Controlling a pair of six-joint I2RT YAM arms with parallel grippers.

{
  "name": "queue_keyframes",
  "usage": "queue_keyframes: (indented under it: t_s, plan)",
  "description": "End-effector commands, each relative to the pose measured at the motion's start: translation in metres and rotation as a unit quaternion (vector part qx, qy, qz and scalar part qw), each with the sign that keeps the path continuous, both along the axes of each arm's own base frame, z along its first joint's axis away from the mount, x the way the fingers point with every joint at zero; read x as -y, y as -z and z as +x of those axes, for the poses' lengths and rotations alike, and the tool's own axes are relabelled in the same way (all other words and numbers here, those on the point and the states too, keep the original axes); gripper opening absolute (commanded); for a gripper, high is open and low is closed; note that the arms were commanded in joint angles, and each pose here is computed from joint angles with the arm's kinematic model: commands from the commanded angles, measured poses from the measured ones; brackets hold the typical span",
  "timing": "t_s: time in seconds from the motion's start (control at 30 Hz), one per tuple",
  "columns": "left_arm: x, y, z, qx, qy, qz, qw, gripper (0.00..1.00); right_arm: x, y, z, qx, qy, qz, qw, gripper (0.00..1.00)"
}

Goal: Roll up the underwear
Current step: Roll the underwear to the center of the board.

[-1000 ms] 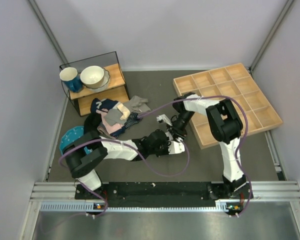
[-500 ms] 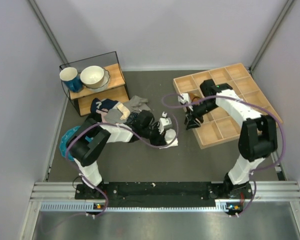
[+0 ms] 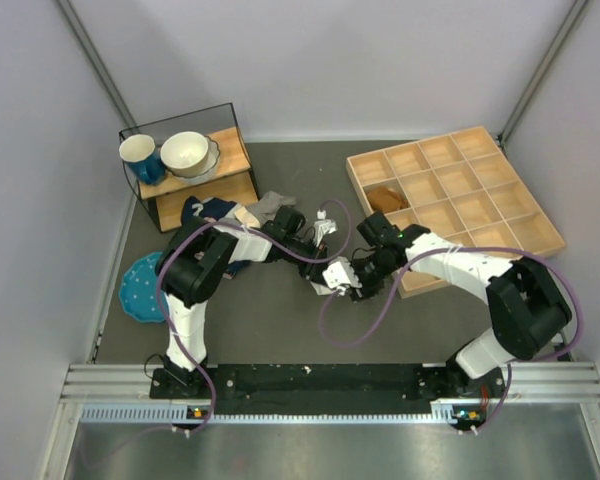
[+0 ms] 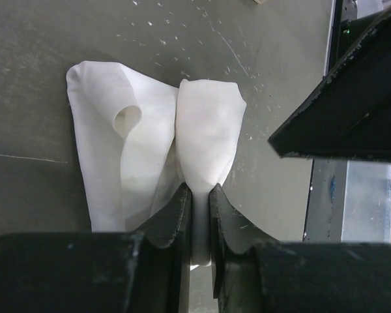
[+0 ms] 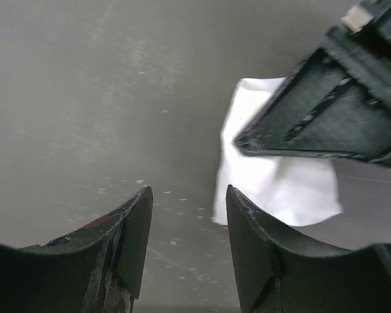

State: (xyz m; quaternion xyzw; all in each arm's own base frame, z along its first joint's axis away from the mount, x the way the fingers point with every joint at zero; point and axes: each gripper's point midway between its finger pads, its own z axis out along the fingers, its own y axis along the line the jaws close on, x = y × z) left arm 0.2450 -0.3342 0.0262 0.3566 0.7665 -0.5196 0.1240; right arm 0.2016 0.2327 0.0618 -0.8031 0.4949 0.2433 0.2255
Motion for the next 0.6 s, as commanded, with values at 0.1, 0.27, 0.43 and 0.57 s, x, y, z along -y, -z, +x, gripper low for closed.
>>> queue_keyframes:
  t_s: [0.1,0.27,0.43,0.57]
  plan:
    - [-0.019,0.041,-0.01,-0.05,-0.04,0.079,0.995,0.21,-0.031,0.007,0.048,0.127,0.014,-0.013,0.992,0.5]
    - [-0.015,0.031,0.002,-0.023,-0.058,0.066,0.996,0.26,-0.024,0.031,0.042,0.111,0.011,-0.044,0.993,0.47]
    - [-0.019,0.005,0.017,0.016,-0.11,0.039,0.993,0.33,-0.017,0.052,0.039,0.085,0.029,-0.081,0.993,0.36]
    - [-0.036,-0.049,0.039,0.119,-0.178,-0.015,0.977,0.43,-0.01,0.051,0.022,0.027,0.033,-0.091,0.995,0.27]
